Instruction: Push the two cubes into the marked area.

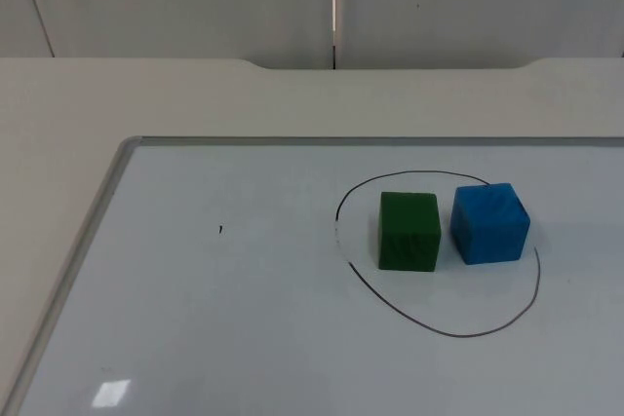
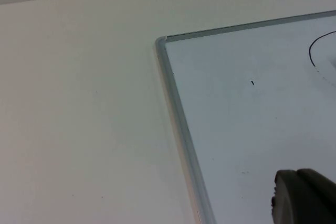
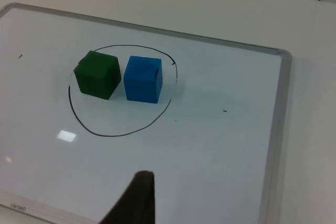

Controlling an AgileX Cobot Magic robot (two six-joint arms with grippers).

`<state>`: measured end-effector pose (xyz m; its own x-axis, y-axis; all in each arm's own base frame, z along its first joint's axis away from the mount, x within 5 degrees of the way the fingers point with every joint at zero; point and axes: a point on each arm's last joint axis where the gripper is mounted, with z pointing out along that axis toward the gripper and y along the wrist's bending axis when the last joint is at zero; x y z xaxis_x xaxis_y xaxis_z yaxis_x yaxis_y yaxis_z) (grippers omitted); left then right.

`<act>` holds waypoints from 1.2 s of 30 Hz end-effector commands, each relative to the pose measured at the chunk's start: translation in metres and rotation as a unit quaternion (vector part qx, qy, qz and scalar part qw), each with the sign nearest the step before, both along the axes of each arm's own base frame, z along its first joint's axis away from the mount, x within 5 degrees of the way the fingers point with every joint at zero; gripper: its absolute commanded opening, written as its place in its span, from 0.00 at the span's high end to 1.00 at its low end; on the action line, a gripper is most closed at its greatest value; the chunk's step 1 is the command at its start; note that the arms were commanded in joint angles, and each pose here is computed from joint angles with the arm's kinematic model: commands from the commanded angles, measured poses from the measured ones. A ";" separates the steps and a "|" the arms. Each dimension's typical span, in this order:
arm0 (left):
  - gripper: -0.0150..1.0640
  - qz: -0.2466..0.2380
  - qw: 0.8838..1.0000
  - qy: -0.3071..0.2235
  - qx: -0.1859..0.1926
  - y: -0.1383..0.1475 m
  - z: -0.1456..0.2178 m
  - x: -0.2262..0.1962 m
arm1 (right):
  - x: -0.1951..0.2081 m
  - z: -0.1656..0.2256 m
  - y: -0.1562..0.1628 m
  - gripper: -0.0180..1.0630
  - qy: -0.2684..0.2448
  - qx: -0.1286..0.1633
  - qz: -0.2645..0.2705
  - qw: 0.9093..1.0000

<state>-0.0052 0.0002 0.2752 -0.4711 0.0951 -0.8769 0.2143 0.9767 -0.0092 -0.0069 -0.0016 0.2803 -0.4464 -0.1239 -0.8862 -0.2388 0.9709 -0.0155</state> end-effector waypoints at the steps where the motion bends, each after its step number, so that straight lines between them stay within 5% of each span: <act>1: 0.99 -0.001 1.000 -0.003 -0.004 -0.001 0.000 0.000 | 0.000 -0.001 0.000 0.01 -0.002 -0.002 -0.001 1.000; 7: 0.81 0.000 1.000 -0.004 -0.003 0.000 0.000 0.000 | 0.000 -0.001 0.000 0.01 -0.002 -0.002 -0.001 1.000; 11: 0.48 0.001 1.000 -0.004 -0.001 0.000 0.000 0.000 | 0.000 -0.001 0.000 0.01 -0.002 -0.002 -0.001 1.000; 16: 0.23 0.001 1.000 -0.004 -0.001 0.000 0.000 0.000 | 0.000 -0.001 0.000 0.01 -0.002 -0.002 -0.001 1.000; 36: 0.19 0.018 1.000 -0.003 -0.007 0.002 0.000 0.001 | 0.000 -0.001 0.000 0.01 -0.001 0.000 -0.001 1.000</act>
